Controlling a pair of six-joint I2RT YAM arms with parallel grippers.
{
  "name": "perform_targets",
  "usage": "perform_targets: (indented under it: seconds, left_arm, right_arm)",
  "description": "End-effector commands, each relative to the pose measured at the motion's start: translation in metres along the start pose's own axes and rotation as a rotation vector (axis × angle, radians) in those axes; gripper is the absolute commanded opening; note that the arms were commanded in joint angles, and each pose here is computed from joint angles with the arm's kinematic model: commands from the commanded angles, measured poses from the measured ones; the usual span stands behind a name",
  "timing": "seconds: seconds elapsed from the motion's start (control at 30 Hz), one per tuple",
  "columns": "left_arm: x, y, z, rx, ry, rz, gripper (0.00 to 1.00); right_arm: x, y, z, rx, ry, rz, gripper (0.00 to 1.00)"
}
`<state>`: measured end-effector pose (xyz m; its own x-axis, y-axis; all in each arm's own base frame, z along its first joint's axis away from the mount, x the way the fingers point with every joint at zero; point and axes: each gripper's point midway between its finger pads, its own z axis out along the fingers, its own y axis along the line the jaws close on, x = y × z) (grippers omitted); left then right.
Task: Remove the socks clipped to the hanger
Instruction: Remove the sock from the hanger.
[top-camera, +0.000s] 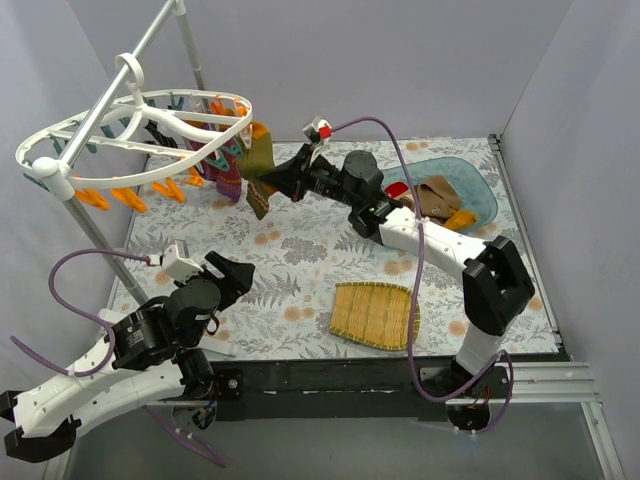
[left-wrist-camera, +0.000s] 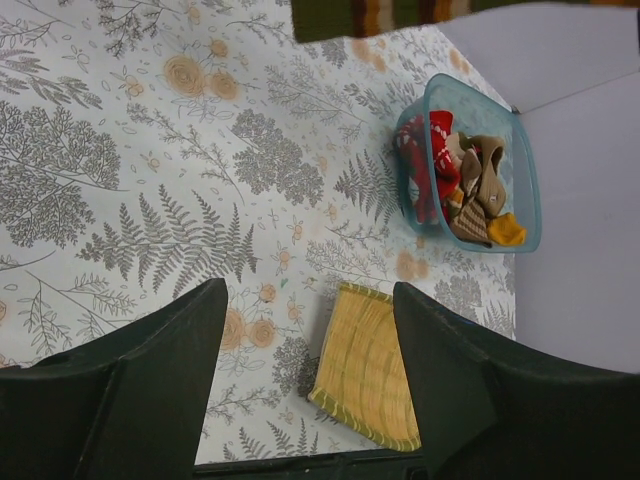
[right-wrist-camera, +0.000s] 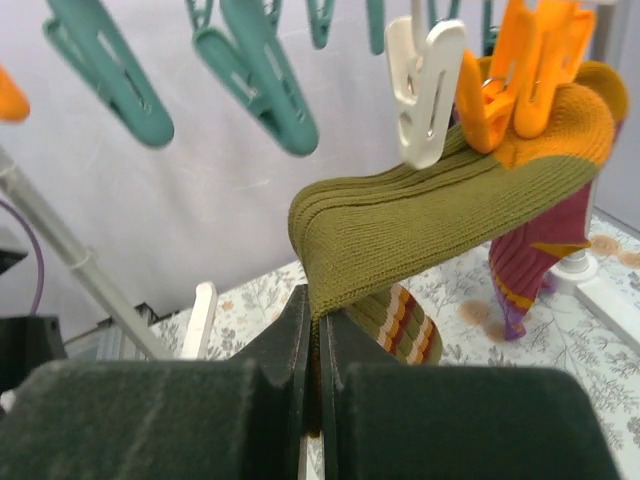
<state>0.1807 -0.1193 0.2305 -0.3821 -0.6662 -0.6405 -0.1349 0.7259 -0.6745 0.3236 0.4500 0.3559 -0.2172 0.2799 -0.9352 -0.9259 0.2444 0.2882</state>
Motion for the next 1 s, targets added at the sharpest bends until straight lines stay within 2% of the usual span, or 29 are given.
perform_targets:
  seconds: [0.0, 0.43, 0.63, 0.87, 0.97]
  left_arm:
    - [-0.019, -0.014, -0.004, 0.048, -0.061, 0.016, 0.67]
    - [-0.030, -0.048, -0.005, 0.196, -0.113, 0.058, 0.77]
    - [-0.035, -0.063, -0.007, 0.277, -0.145, 0.065, 0.80]
    - [-0.029, -0.066, 0.001, 0.269, -0.151, 0.108, 0.81]
    - [-0.029, -0.065, 0.005, 0.255, -0.162, 0.112, 0.79]
  right_arm:
    - [0.005, 0.032, -0.016, -0.035, 0.055, -0.083, 0.01]
    - [0.009, 0.122, -0.031, -0.213, 0.136, -0.044, 0.01]
    - [0.017, 0.145, -0.026, -0.264, 0.165, -0.032, 0.01]
    - [0.020, 0.155, -0.022, -0.288, 0.173, -0.001, 0.01]
    - [0.020, 0.159, -0.022, -0.298, 0.171, 0.006, 0.01]
